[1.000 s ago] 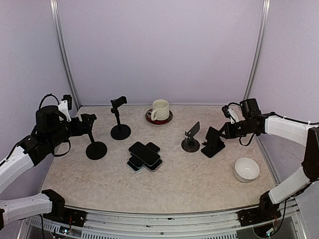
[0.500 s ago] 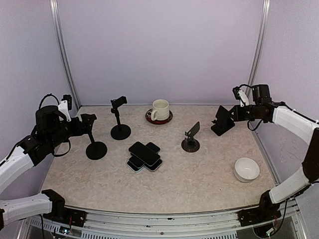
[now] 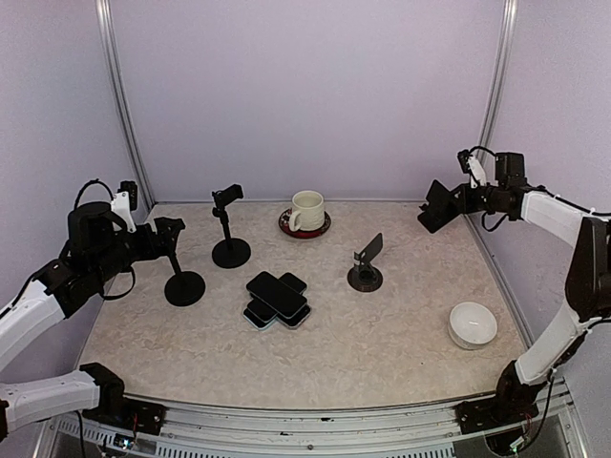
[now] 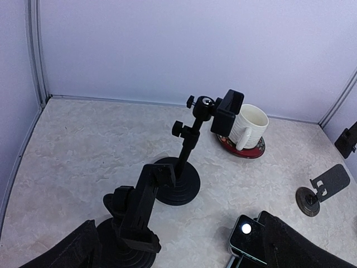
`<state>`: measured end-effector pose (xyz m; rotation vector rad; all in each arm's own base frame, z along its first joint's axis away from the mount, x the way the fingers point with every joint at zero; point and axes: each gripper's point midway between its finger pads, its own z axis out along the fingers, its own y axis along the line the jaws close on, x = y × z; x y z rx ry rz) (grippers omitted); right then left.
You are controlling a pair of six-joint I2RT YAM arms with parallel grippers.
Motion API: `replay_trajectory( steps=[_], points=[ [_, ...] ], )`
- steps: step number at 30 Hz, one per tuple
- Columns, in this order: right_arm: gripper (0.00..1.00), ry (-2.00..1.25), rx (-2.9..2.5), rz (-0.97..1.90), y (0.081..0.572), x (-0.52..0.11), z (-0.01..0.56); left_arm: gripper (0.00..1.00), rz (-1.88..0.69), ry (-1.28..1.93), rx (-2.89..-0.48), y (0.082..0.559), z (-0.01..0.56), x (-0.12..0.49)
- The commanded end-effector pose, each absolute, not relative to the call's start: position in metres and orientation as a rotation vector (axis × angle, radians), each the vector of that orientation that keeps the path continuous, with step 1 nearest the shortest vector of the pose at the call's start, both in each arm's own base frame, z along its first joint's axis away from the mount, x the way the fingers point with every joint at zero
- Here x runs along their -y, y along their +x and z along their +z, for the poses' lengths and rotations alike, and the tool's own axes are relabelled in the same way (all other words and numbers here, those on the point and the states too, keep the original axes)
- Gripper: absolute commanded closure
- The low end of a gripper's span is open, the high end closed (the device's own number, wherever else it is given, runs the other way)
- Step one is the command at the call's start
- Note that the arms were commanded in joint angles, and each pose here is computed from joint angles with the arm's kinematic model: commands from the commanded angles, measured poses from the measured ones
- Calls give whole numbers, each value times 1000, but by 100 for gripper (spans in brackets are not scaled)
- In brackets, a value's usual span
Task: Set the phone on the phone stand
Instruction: Place the phone stand at the corner of the board.
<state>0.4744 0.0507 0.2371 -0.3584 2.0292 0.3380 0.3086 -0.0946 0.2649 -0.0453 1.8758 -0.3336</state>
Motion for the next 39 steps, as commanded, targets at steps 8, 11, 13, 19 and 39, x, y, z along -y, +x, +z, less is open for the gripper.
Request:
replay_trajectory(
  steps=[8, 11, 13, 19, 39],
  points=[
    [100, -447, -1903, 314, 519, -28, 257, 1, -352, -49, -1858, 311, 267, 94],
    [100, -465, -1897, 294, 527, -26, 255, 1, -352, -52, -1858, 312, 267, 94],
    [100, -474, -1903, 286, 534, -24, 251, 1, -351, -52, -1860, 312, 266, 93],
    [100, -486, -1907, 298, 551, -21, 242, 1, -353, -51, -1861, 313, 266, 93],
    [100, -532, -1907, 421, 593, 5, 200, 1, -411, -52, -1831, 317, 272, 85]
  ],
)
